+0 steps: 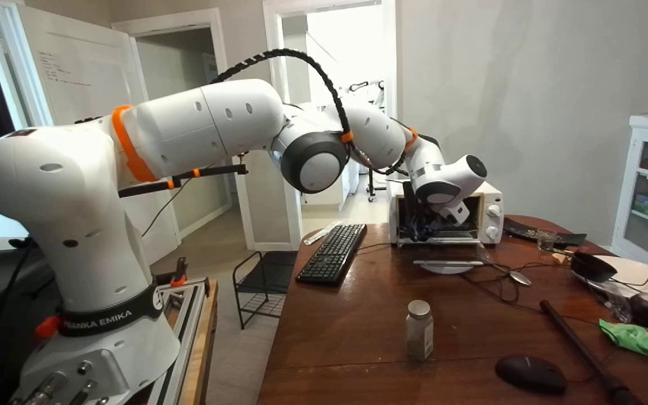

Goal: Take the masking tape and the roasting rack out of the oven

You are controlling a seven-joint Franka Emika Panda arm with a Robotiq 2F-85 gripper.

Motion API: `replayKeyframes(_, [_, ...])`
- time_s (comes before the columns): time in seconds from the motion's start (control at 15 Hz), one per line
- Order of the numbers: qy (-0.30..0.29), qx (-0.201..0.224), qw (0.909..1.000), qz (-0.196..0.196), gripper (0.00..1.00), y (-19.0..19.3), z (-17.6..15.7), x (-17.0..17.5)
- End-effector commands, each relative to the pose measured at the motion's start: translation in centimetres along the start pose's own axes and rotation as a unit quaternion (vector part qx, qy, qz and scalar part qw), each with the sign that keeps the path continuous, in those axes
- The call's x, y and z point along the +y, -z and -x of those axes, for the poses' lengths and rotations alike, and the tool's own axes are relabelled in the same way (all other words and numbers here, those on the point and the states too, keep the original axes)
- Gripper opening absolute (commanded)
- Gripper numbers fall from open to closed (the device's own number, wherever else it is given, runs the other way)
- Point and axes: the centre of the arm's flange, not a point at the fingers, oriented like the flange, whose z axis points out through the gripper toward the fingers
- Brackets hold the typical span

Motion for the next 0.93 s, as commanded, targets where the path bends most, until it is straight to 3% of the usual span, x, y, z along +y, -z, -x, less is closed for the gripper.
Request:
replayKeyframes(0.0, [-0.004, 0.026, 0.9994, 0.022, 0.66, -1.0, -0.5, 0.1])
replayKeyframes(0.47, [-0.007, 0.044, 0.9987, 0.023, 0.1, -0.2, -0.9, -0.4])
replayKeyframes(0.53, [-0.008, 0.046, 0.9986, 0.023, 0.53, -0.1, -0.9, -0.4])
replayKeyframes(0.67, [-0.008, 0.045, 0.9988, 0.02, 0.49, 0.1, -0.9, -0.5])
replayKeyframes(0.87, [-0.006, 0.048, 0.9986, 0.023, 0.71, 0.3, -0.8, -0.5])
